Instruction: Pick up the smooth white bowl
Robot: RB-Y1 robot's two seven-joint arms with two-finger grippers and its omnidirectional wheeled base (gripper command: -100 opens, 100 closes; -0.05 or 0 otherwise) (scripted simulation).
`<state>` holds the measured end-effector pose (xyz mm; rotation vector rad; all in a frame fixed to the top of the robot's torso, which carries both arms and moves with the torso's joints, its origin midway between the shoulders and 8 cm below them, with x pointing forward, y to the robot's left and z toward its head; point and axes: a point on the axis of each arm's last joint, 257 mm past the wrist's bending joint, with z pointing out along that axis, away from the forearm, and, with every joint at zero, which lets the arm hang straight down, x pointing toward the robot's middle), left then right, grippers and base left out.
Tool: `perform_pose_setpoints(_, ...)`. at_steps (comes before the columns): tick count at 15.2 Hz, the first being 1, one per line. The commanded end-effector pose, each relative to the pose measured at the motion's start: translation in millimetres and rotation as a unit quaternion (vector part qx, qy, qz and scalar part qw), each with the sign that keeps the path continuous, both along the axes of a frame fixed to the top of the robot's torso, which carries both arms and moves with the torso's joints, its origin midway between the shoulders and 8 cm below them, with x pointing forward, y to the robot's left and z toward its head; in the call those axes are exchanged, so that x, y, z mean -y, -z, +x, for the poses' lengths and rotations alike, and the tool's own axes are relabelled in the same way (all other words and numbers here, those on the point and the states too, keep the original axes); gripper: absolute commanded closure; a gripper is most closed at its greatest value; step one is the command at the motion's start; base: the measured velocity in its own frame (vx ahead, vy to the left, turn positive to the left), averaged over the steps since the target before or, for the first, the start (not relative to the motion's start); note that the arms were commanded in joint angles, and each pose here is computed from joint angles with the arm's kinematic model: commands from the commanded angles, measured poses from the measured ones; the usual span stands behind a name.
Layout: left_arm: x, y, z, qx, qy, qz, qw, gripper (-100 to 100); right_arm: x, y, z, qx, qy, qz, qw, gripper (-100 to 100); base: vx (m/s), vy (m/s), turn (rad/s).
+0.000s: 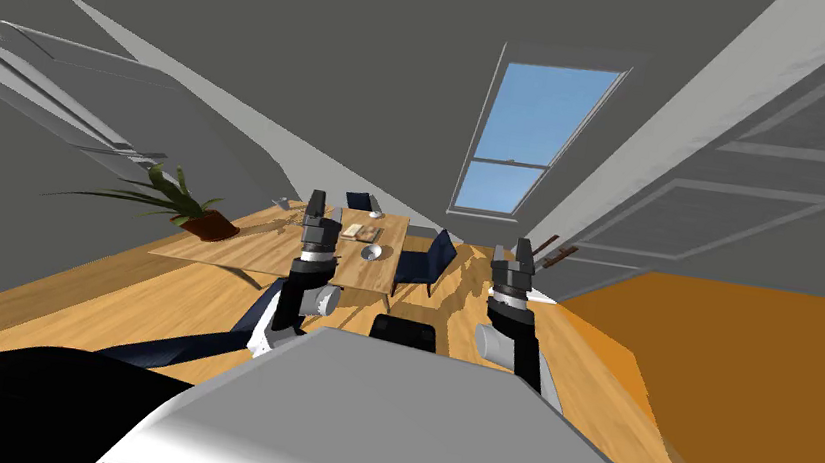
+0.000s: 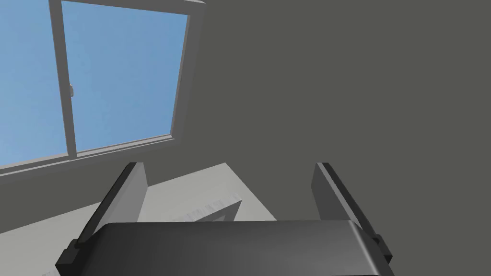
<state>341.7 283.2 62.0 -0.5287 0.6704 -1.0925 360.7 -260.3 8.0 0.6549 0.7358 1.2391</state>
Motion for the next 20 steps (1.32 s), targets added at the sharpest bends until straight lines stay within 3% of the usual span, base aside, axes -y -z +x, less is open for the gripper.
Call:
perform_pose_setpoints(1, 4.1, 10.5, 5.5, -0.016, 0.012, 0.015, 0.9997, -100, 0.0, 0.0, 0.0, 0.000, 0.000, 0.000, 1.0000, 0, -0.055, -0.026, -0.028)
perform_pose_setpoints(3, 5.6, 17.8, 8.7, -0.027, 0.018, 0.020, 0.9993, -100, 0.0, -0.1, 0.0, 0.000, 0.000, 0.000, 1.0000, 0, -0.105, -0.046, -0.031)
perform_pose_setpoints(7, 7.6, 64.0, 24.4, -0.088, 0.046, 0.039, 0.9943, -100, -0.1, -0.1, 0.0, 0.000, 0.000, 0.000, 1.0000, 0, -0.079, -0.078, -0.101)
perform_pose_setpoints(8, 7.7, 64.0, 24.5, -0.088, 0.046, 0.040, 0.9942, -100, -0.1, -0.1, 0.0, 0.000, 0.000, 0.000, 1.0000, 0, -0.032, -0.079, -0.079)
perform_pose_setpoints(10, 5.4, 96.6, 31.6, -0.130, 0.060, 0.046, 0.9886, -100, -0.1, 0.0, 0.0, 0.000, 0.000, 0.000, 1.0000, 0, -0.011, -0.083, -0.094)
perform_pose_setpoints(11, 5.6, 96.7, 31.6, -0.130, 0.061, 0.047, 0.9885, -100, -0.1, 0.0, 0.0, 0.000, 0.000, 0.000, 1.0000, 0, -0.004, -0.079, -0.093)
perform_pose_setpoints(13, 1.6, 130.9, 35.5, -0.173, 0.074, 0.050, 0.9808, -100, -0.1, 0.0, 0.0, 0.000, 0.000, 0.000, 1.0000, 0, 0.012, -0.085, -0.137)
perform_pose_setpoints(15, 0.6, 134.8, 36.2, -0.178, 0.073, 0.052, 0.9799, -100, -0.1, 0.0, 0.0, 0.000, 0.000, 0.000, 1.0000, 0, 0.020, -0.065, -0.070)
perform_pose_setpoints(17, -6.6, 173.4, 36.7, -0.226, 0.084, 0.053, 0.9690, -100, 0.0, 0.0, 0.0, 0.000, 0.000, 0.000, 1.0000, 0, 0.025, -0.061, -0.132)
perform_pose_setpoints(18, -7.9, 177.2, 37.1, -0.230, 0.084, 0.055, 0.9679, -100, -0.1, 0.0, 0.0, 0.000, 0.000, 0.000, 1.0000, 0, 0.037, -0.066, -0.138)
perform_pose_setpoints(19, -13.6, 199.7, 35.7, -0.258, 0.088, 0.056, 0.9605, -100, 0.0, 0.0, 0.0, 0.000, 0.000, 0.000, 1.0000, 0, 0.035, -0.062, -0.107)
perform_pose_setpoints(20, -13.6, 199.7, 35.7, -0.258, 0.088, 0.056, 0.9605, -100, 0.0, 0.0, 0.0, 0.000, 0.000, 0.000, 1.0000, 0, 0.034, -0.056, -0.079)
